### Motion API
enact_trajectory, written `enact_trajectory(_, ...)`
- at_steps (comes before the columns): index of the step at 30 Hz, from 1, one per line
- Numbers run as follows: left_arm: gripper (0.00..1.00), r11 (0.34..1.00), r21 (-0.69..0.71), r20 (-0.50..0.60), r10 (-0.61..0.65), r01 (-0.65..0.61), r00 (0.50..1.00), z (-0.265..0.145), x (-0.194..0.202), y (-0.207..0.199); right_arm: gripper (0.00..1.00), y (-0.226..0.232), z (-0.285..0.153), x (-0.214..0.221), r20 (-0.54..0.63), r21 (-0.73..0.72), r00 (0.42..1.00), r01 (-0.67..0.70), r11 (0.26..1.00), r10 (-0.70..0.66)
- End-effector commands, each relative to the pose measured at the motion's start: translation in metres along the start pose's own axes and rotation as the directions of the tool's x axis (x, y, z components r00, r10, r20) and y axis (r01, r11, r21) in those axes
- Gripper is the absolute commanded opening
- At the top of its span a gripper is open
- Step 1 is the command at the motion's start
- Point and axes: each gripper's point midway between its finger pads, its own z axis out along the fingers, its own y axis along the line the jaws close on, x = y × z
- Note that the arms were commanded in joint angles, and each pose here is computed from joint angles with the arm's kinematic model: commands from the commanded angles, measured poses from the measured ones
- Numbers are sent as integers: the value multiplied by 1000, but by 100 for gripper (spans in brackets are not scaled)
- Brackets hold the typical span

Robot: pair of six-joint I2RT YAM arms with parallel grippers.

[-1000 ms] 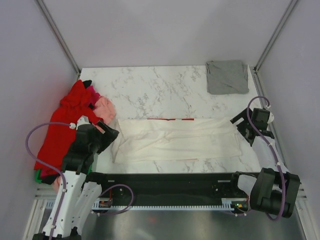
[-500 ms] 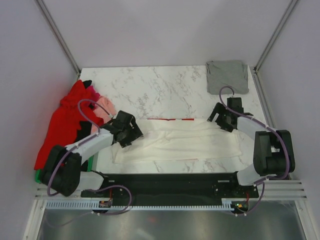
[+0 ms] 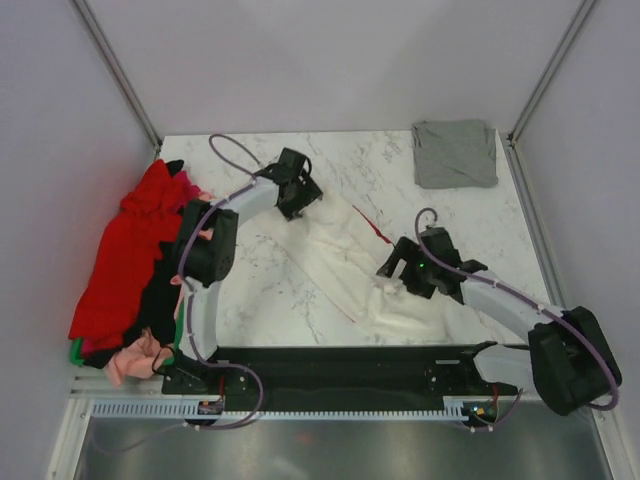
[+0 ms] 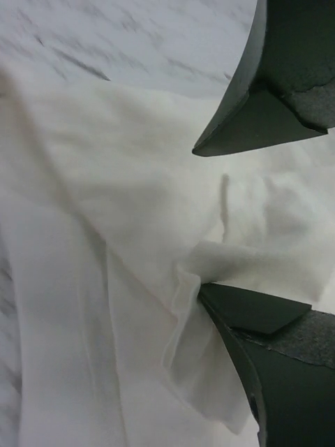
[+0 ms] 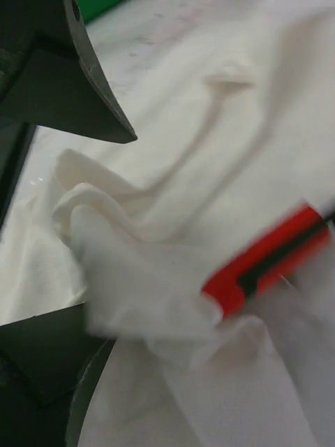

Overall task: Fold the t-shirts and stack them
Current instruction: Fold the tshirt

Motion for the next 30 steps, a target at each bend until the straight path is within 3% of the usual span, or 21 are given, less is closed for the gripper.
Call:
enact_trajectory(1,82,1000,-16,-65,4,-5,998,63,-12,-35,98,68,-37,87,-223,-124,972,-105,987,75)
enact_trajectory(2,82,990,140,7,17,-18,1000,44,-51,-105,98,108,-58,105,-241,-214,970,-25,976,-28)
enact_trajectory(4,84,933,346,-5,103,-95,995,35,-64,-177,98,117,-74,110,-222,-177,971,49,983,-88)
enact_trajectory(7,94,841,518,53,150,-155,987,-12,-83,-224,98,157,-107,88,-149,-241,970,153,959,-192)
enact_trajectory(11,100,766,580,189,205,-277,960,-95,-107,-231,98,173,-100,50,-10,-149,945,323,935,-328)
enact_trajectory(13,100,780,541,208,239,-315,948,-110,-112,-207,98,180,-90,40,14,-123,919,392,912,-394)
enact_trajectory(14,100,761,554,256,229,-337,939,-151,-123,-206,98,189,-78,33,15,-106,914,405,908,-406)
enact_trajectory(16,100,808,496,247,222,-320,943,-161,-134,-168,98,209,-68,23,38,-123,898,439,890,-438)
enact_trajectory(17,100,794,500,303,213,-345,929,-202,-143,-160,98,212,-50,27,9,-116,891,453,884,-455)
enact_trajectory(19,100,846,432,280,204,-313,938,-200,-146,-114,98,235,-39,20,31,-153,886,462,873,-463)
enact_trajectory(21,100,845,418,344,193,-334,919,-241,-152,-87,98,237,-8,26,-9,-132,877,476,870,-481)
enact_trajectory(23,100,870,368,325,210,-328,922,-236,-136,-51,98,239,22,29,-44,-112,872,481,870,-487)
enact_trajectory(24,100,857,376,364,213,-352,907,-261,-130,-45,98,245,32,33,-61,-143,872,474,869,-485)
enact_trajectory(30,99,859,360,285,271,-365,919,-252,-64,17,98,240,98,53,-205,-213,863,422,881,-462)
